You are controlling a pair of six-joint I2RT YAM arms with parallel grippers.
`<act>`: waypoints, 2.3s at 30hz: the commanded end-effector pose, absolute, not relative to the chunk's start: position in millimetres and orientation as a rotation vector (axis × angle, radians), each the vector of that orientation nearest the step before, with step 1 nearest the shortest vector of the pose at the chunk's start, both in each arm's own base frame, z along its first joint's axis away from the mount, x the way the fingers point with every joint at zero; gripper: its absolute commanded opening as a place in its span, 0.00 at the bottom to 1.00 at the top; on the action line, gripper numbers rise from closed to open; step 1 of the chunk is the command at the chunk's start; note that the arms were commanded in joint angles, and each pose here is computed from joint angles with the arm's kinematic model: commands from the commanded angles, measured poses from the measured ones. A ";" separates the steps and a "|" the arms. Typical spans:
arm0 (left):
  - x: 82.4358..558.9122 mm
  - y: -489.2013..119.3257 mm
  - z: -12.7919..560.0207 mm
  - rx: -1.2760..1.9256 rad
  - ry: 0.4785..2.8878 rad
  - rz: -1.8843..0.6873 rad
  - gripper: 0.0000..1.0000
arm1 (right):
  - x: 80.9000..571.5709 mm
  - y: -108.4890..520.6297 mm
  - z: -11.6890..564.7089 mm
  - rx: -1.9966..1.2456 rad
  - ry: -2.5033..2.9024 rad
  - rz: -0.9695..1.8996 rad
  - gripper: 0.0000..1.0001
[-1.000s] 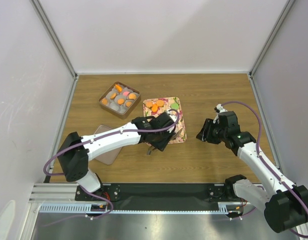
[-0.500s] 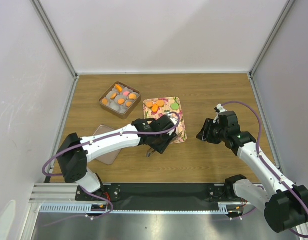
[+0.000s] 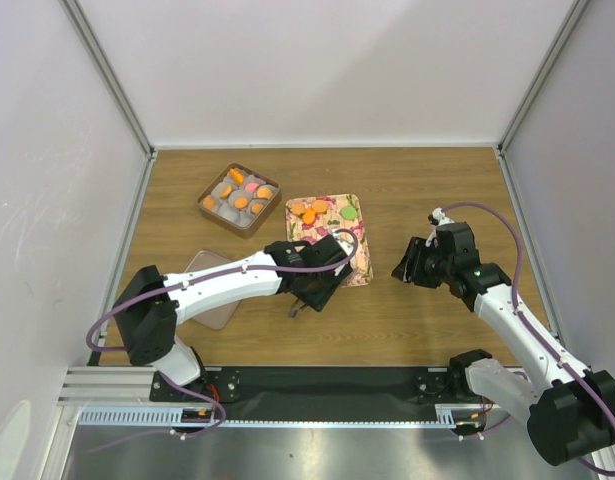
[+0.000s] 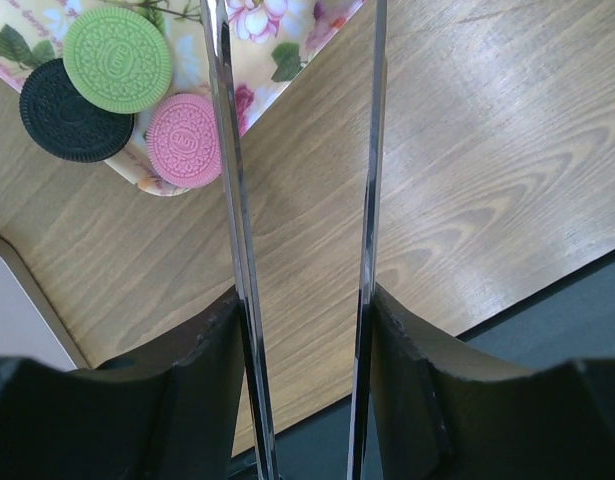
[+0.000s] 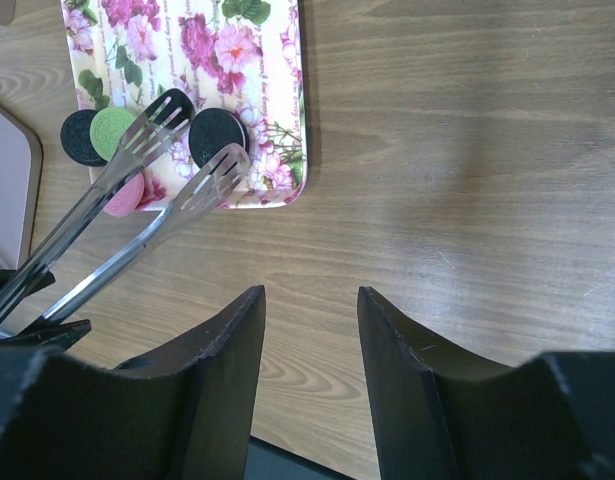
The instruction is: Pack the cookies
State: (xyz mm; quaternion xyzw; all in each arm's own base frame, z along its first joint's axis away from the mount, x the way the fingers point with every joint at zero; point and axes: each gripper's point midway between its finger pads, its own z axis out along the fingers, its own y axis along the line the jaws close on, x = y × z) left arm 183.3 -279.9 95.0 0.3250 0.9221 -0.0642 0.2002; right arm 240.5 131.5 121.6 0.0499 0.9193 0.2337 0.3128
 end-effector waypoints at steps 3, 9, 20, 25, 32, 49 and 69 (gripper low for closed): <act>183.8 -285.9 95.0 0.900 2.563 -0.181 0.52 | 246.7 133.0 130.3 0.113 2.389 0.625 0.48; 190.4 -282.8 100.8 0.889 2.542 -0.137 0.49 | 246.7 133.4 131.4 0.109 2.384 0.630 0.48; 209.1 -281.6 124.8 0.850 2.488 -0.094 0.38 | 246.0 135.1 133.7 0.104 2.378 0.645 0.48; 232.5 -268.2 147.9 0.760 2.455 -0.061 0.38 | 245.6 136.0 134.5 0.100 2.376 0.653 0.48; 282.2 -207.8 177.2 0.496 2.447 -0.021 0.38 | 244.9 137.7 134.1 0.093 2.379 0.667 0.48; 362.7 -79.9 169.0 0.100 2.527 0.181 0.40 | 241.1 145.4 130.8 0.070 2.397 0.728 0.48; 356.4 -53.8 141.1 0.063 2.603 0.242 0.41 | 242.6 143.0 128.6 0.086 2.395 0.736 0.48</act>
